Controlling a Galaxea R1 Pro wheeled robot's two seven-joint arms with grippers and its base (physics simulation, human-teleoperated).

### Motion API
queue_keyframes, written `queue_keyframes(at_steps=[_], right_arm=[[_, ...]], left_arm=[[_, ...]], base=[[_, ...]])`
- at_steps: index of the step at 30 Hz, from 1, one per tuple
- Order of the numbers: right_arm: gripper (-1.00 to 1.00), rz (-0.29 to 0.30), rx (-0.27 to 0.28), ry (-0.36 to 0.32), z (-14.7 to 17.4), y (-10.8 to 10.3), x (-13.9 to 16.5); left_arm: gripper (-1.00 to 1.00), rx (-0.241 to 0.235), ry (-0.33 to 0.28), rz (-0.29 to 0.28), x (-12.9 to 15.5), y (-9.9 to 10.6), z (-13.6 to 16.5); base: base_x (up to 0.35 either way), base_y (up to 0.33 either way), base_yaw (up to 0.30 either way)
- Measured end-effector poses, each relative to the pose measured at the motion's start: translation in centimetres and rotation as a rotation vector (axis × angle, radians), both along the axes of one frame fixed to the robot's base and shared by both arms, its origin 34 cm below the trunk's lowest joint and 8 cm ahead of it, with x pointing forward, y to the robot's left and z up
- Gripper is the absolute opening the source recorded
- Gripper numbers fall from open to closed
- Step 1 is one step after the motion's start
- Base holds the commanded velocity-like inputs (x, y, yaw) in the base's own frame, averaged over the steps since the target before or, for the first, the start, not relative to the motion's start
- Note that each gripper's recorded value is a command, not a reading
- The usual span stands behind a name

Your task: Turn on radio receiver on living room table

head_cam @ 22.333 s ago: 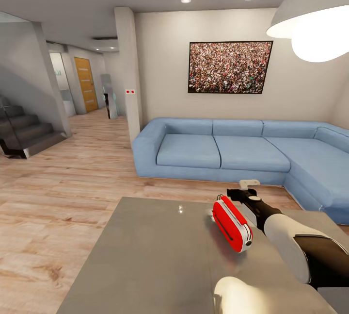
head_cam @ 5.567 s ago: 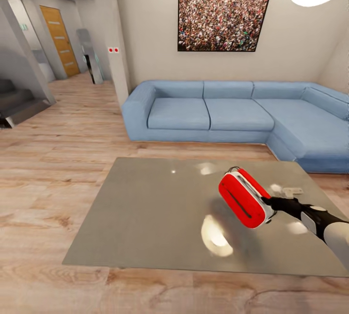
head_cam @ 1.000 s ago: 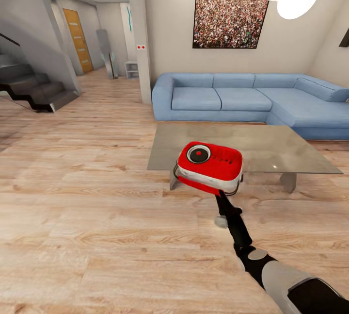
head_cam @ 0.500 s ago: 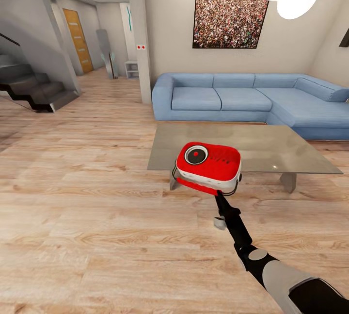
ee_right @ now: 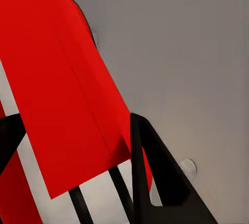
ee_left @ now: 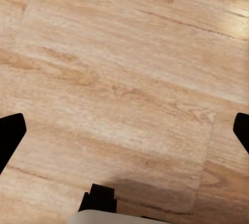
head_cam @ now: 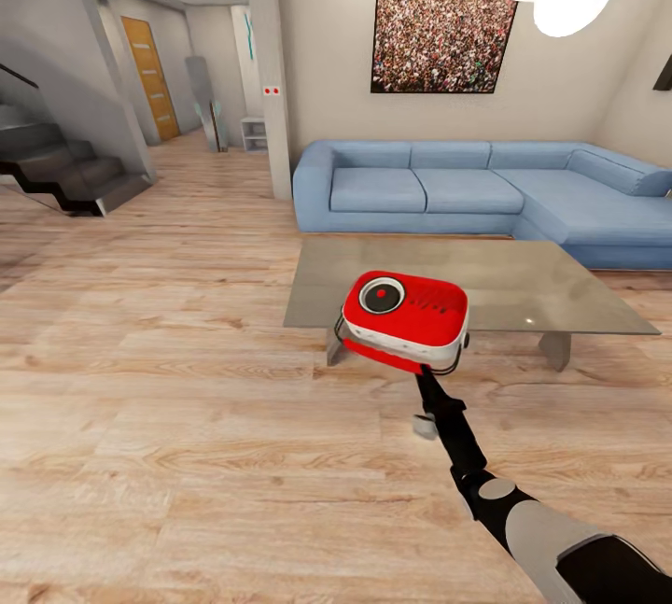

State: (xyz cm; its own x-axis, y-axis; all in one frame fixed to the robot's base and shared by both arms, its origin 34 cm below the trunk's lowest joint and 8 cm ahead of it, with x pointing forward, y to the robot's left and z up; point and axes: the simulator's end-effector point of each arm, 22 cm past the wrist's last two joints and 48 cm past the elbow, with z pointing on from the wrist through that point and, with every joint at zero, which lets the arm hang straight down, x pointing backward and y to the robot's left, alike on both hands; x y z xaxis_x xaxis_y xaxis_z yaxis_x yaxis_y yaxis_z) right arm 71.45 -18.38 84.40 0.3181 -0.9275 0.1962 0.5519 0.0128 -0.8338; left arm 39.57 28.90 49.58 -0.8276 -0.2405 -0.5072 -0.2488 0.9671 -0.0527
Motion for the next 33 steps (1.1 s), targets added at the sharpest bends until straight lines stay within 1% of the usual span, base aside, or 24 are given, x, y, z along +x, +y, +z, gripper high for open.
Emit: queue_keyframes(at_steps=[3, 4, 5, 6, 7, 8, 9, 10, 13, 16, 17, 20, 23, 33], right_arm=[[-1.00, 0.016, -0.014, -0.002, -0.1, 0.5, -0.1], [-1.00, 0.029, -0.027, -0.005, -0.1, 0.8, -0.3], [-1.00, 0.058, -0.048, -0.006, -0.3, 1.6, -0.5], [-1.00, 0.111, -0.087, -0.006, -0.7, 2.9, -1.1], [-1.00, 0.184, -0.148, -0.008, -1.5, 4.7, -2.1], [-1.00, 0.255, -0.224, -0.019, -2.5, 6.6, -3.4], [-1.00, 0.300, -0.283, -0.029, -3.3, 7.8, -4.4], [-1.00, 0.300, -0.334, -0.030, -4.3, 8.1, -5.0], [-1.00, 0.249, -0.342, -0.011, -5.0, 7.5, -4.9], [-1.00, 0.283, -0.362, -0.010, -5.5, 8.3, -5.5], [-1.00, 0.285, -0.360, -0.008, -5.5, 8.3, -5.5], [-1.00, 0.267, -0.343, -0.001, -5.3, 7.9, -5.2], [-1.00, 0.278, -0.347, 0.001, -5.5, 8.1, -5.4], [-1.00, 0.271, -0.352, -0.001, -5.5, 8.0, -5.3]], left_arm=[[1.00, 0.000, 0.000, 0.000, 0.0, 0.0, 0.0], [1.00, 0.000, 0.000, 0.000, 0.0, 0.0, 0.0], [1.00, 0.000, 0.000, 0.000, 0.0, 0.0, 0.0], [1.00, 0.000, 0.000, 0.000, 0.0, 0.0, 0.0], [1.00, 0.000, 0.000, 0.000, 0.0, 0.0, 0.0], [1.00, 0.000, 0.000, 0.000, 0.0, 0.0, 0.0], [1.00, 0.000, 0.000, 0.000, 0.0, 0.0, 0.0], [1.00, 0.000, 0.000, 0.000, 0.0, 0.0, 0.0], [1.00, 0.001, 0.000, 0.000, 0.0, 0.1, 0.0], [1.00, 0.001, 0.000, -0.001, 0.0, 0.1, 0.0], [1.00, 0.002, 0.000, -0.001, 0.0, 0.1, 0.0], [1.00, 0.003, 0.000, -0.001, 0.0, 0.2, 0.0], [1.00, 0.003, 0.000, -0.001, 0.0, 0.2, 0.0], [1.00, 0.006, 0.000, -0.001, 0.0, 0.4, 0.0]], base=[[0.000, 0.000, 0.000], [0.000, 0.000, 0.000], [0.000, 0.000, 0.000], [0.000, 0.000, 0.000], [0.000, 0.000, 0.000], [0.000, 0.000, 0.000], [0.000, 0.000, 0.000], [0.000, 0.000, 0.000], [0.000, 0.000, 0.000], [0.000, 0.000, 0.000], [0.000, 0.000, 0.000], [0.000, 0.000, 0.000], [0.000, 0.000, 0.000], [0.000, 0.000, 0.000]])
